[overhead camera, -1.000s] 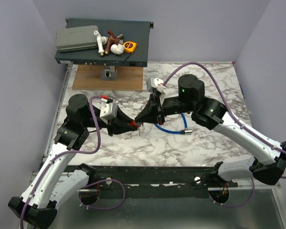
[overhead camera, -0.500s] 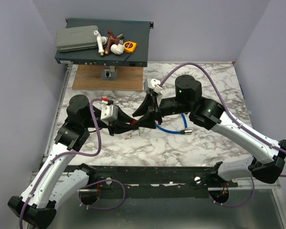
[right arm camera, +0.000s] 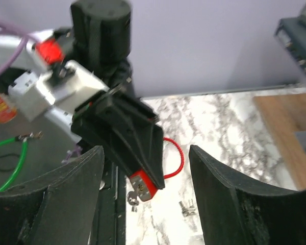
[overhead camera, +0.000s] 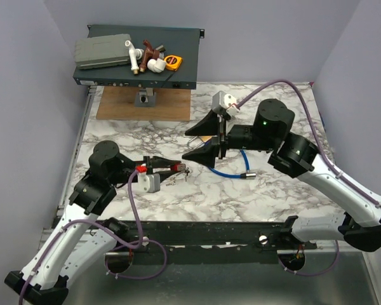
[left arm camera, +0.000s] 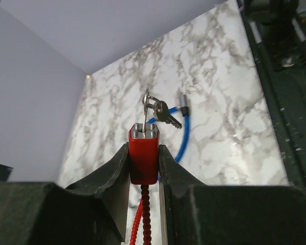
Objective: Unlock with the key
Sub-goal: Unlock the lock.
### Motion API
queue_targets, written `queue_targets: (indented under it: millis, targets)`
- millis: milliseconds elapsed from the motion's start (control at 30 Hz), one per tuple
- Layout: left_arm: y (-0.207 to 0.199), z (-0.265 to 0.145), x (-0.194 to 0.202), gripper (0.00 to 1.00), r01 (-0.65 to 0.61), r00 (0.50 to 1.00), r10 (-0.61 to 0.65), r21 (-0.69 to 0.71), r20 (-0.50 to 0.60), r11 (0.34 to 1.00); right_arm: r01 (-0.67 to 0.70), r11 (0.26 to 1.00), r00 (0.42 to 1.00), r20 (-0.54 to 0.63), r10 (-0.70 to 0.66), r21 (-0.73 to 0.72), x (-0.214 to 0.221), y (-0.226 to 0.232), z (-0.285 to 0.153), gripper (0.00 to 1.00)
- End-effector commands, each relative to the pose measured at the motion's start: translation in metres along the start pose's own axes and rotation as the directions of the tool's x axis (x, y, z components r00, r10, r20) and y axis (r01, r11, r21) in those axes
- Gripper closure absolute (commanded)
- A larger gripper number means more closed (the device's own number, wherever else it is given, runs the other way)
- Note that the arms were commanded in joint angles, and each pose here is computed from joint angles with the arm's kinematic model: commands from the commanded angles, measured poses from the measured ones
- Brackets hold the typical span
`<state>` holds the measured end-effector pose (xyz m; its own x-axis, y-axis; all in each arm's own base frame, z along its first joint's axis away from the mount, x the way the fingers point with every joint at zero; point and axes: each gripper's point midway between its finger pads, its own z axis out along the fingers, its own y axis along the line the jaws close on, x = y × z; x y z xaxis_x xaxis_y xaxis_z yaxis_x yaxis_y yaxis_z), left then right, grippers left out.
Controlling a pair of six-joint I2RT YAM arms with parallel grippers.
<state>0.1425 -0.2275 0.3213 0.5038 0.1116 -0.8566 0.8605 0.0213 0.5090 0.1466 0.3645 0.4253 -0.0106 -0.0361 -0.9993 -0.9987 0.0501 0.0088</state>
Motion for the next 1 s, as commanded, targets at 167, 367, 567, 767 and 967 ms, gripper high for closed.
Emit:
queue_targets:
  millis: [167,367,567,767,967]
  targets:
    - [0.046,-0.009,-0.009,1.00,-0.897,0.433,0.880,-0.191,-0.195,0.399,-0.015,0.938,0.996,0.083,-0.015,0.347,-0.020,-0.048,-0.027,0.29]
    - [0.040,-0.009,-0.028,1.00,-0.978,0.085,0.971,-0.207,-0.225,0.038,-0.153,0.917,0.988,0.061,0.140,0.369,0.013,-0.067,-0.014,0.29]
    - [0.032,-0.009,-0.032,1.00,-0.969,-0.061,0.965,-0.217,-0.256,-0.119,-0.274,0.891,0.962,0.083,0.262,0.361,0.030,-0.087,-0.032,0.27]
    - [0.030,-0.007,-0.031,1.00,-0.962,-0.122,0.954,-0.206,-0.274,-0.182,-0.388,0.893,0.922,0.114,0.371,0.228,0.031,-0.083,-0.030,0.22]
    - [0.040,-0.009,-0.035,1.00,-0.953,-0.148,0.929,-0.201,-0.338,-0.225,-0.457,0.888,0.889,0.053,0.455,0.047,0.042,-0.059,-0.024,0.22]
